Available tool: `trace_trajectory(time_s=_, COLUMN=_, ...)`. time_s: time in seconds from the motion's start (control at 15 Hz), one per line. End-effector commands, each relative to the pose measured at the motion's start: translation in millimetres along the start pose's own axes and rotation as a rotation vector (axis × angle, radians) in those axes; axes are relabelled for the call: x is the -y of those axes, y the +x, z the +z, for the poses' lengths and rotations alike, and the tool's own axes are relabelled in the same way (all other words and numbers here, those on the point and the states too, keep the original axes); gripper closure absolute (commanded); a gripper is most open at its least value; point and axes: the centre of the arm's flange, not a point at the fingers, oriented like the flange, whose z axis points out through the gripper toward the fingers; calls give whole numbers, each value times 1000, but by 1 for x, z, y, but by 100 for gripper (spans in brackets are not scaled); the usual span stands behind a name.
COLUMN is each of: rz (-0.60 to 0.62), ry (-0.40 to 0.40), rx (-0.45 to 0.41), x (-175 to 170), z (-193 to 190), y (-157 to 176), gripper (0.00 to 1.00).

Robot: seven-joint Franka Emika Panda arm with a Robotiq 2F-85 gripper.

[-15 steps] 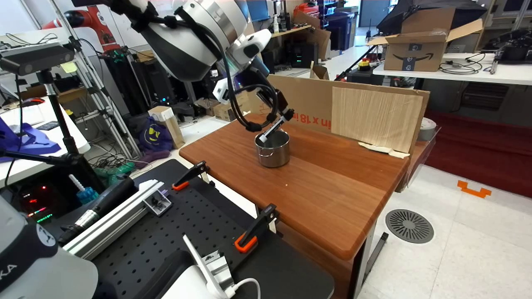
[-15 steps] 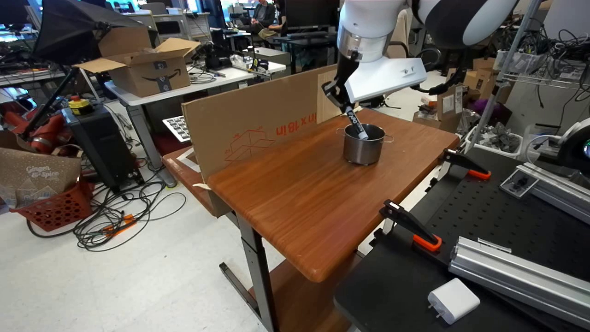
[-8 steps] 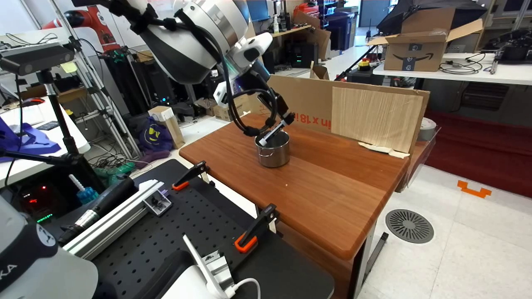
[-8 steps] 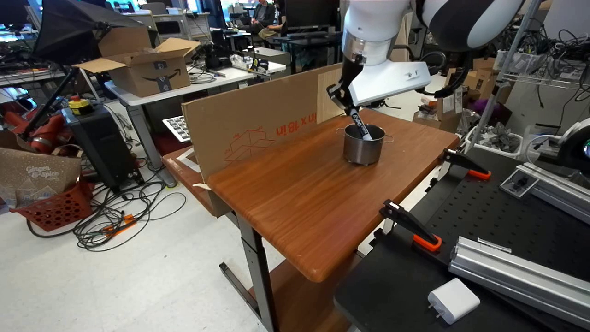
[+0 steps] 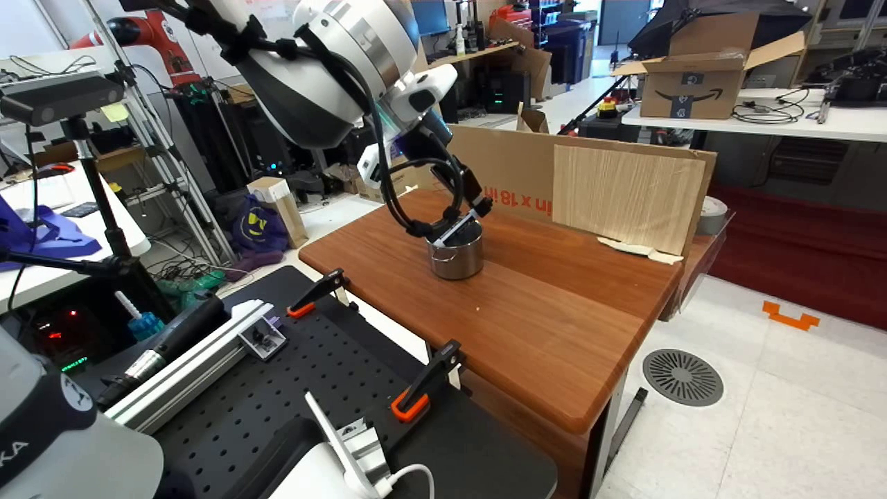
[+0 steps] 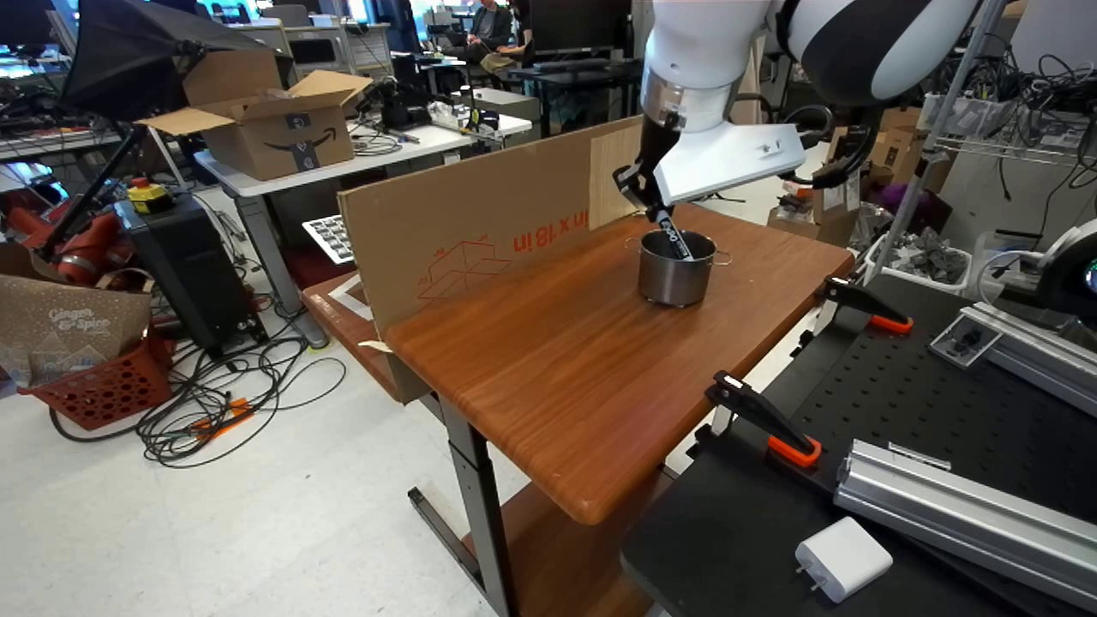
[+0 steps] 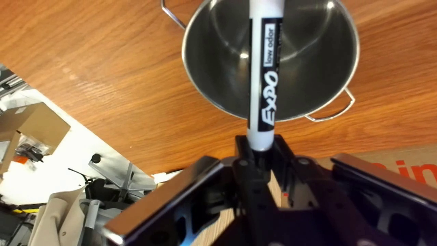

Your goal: Put the marker in the pot

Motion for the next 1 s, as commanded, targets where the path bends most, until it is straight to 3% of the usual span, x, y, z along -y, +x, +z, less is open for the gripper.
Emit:
trace_trajectory(time_s=0.0, rz=-4, ry=29, rx=3, x=-1, z=8, y=-1, gripper=53)
trace_trajectory(time_s=0.47, rz=-7, ry=26, rx=5, x=-1, z=8, y=-2, gripper=3)
trace_trajectory(time_s=0.93, rz=-8, ry=1, rx=-5, x=-2, z=-1, y=1, gripper=0)
